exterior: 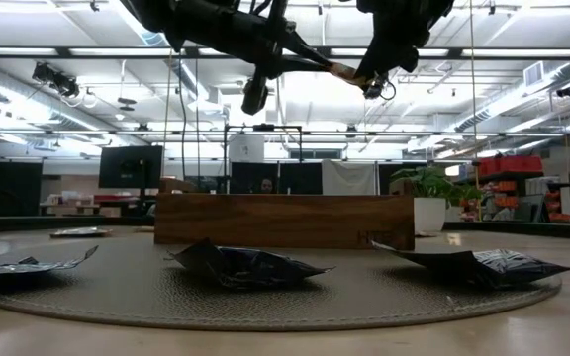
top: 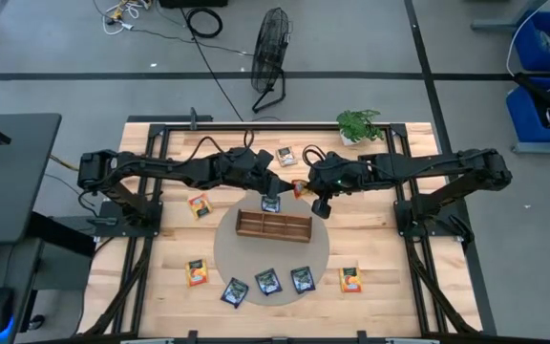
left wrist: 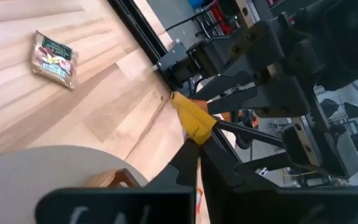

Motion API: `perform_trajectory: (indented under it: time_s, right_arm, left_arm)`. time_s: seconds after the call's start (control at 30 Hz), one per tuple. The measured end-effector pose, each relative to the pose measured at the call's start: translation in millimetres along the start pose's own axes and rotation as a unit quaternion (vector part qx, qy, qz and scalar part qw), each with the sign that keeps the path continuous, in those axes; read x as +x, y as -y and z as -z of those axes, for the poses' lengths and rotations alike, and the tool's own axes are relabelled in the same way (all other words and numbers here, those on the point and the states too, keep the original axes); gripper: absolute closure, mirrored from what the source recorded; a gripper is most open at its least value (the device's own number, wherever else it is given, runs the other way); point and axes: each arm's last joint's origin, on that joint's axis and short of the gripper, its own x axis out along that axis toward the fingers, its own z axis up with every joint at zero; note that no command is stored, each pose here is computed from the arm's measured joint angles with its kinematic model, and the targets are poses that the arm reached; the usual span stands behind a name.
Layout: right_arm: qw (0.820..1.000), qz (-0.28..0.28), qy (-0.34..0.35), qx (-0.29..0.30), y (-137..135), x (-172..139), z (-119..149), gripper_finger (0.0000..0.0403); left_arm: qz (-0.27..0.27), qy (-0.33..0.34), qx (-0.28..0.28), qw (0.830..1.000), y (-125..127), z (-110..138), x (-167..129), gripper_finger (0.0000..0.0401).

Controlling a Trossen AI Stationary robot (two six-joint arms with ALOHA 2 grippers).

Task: Pick & Place Tea
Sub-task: Put the yellow tea bag into the right section of the wooden organizer

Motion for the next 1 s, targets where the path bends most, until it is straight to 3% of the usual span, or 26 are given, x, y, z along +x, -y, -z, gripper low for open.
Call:
perform_trajectory:
  time_s: [0.43,0.6,1.0]
  right_arm:
    - [0.999,-0.043,-0.008,0.006,-2.2,-1.1,0.4,0.0363]
    - [0.997,-0.078,0.018,0.020,0.1,-18.8,-2.9,0.0335]
    - [0.975,-0.110,0.155,0.117,25.5,-81.0,-14.7,0.0201]
  left_arm:
    - [0.023,-0.022,0.016,0.999,1.0,-0.5,-0.6,0.0399]
    - [0.044,-0.032,0.062,0.997,7.7,-2.1,-7.8,0.0400]
    - [0.075,0.029,0.194,0.978,35.2,-18.2,-42.4,0.0401]
